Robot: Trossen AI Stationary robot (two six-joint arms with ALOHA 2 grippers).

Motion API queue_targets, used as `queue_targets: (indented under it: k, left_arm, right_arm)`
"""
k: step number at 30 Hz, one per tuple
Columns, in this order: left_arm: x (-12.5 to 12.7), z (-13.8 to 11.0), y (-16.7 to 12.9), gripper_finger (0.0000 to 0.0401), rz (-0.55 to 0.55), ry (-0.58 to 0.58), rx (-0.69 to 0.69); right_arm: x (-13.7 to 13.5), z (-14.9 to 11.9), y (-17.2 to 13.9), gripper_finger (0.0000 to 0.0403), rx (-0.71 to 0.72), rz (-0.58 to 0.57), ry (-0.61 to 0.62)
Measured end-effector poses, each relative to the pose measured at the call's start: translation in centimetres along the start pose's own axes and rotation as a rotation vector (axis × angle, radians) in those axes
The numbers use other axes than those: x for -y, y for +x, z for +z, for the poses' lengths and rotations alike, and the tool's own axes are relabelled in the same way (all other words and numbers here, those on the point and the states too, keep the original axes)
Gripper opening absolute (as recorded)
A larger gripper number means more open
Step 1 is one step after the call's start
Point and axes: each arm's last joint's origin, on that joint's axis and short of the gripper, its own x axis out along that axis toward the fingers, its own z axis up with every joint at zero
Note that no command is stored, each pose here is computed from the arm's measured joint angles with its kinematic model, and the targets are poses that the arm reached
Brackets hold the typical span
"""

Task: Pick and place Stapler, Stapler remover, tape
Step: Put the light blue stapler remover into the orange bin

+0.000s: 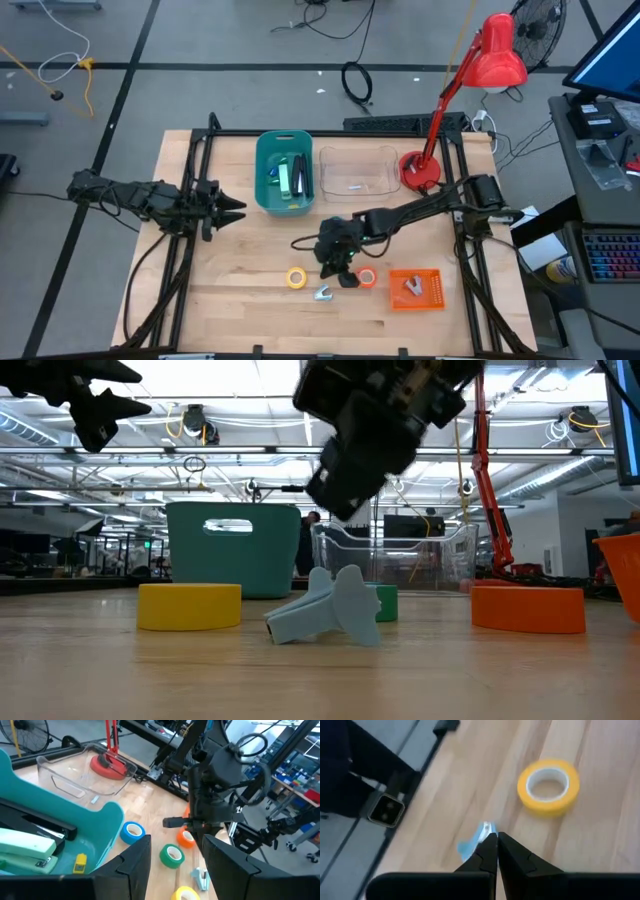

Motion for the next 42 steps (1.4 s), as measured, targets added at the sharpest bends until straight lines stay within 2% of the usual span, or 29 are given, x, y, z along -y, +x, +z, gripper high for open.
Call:
queue_targets:
  k: [5, 13, 18, 26, 39, 42]
  left_arm:
    - [0.0, 0.0, 0.0, 0.0179, 0.000, -0.003, 0.001]
    - [-0.1, 0.0, 0.0, 0.0179, 0.018, -0.007, 0.012]
    - [0.0, 0.0, 0.0, 0.0179, 0.018, -0.013, 0.013]
    - [0.0, 0.1, 0.0, 0.0179, 0.017, -0.014, 0.014]
    - [-0.1, 0.1, 0.0, 0.0179, 0.018, -0.017, 0.013]
    - [-0.1, 0.0, 0.0, 0.0179, 0.020, -0.016, 0.014]
  right_arm:
    - [0.0, -0.5, 0.8, 0.0014, -0.041, 0.001, 0.004]
    - [0.2, -0.6, 1.3, 0.0079, -0.033, -0.027, -0.054]
    - [0.3, -0.7, 1.4, 0.0104, -0.035, -0.049, -0.076]
    - [1.0, -1.5, 3.1, 0.0106, -0.042, -0.045, -0.081]
    - [0.5, -1.8, 3.9, 0.0109, -0.058, -0.006, -0.074]
    - [0.7, -2.4, 4.6, 0.0110, -0.084, -0.006, -0.042]
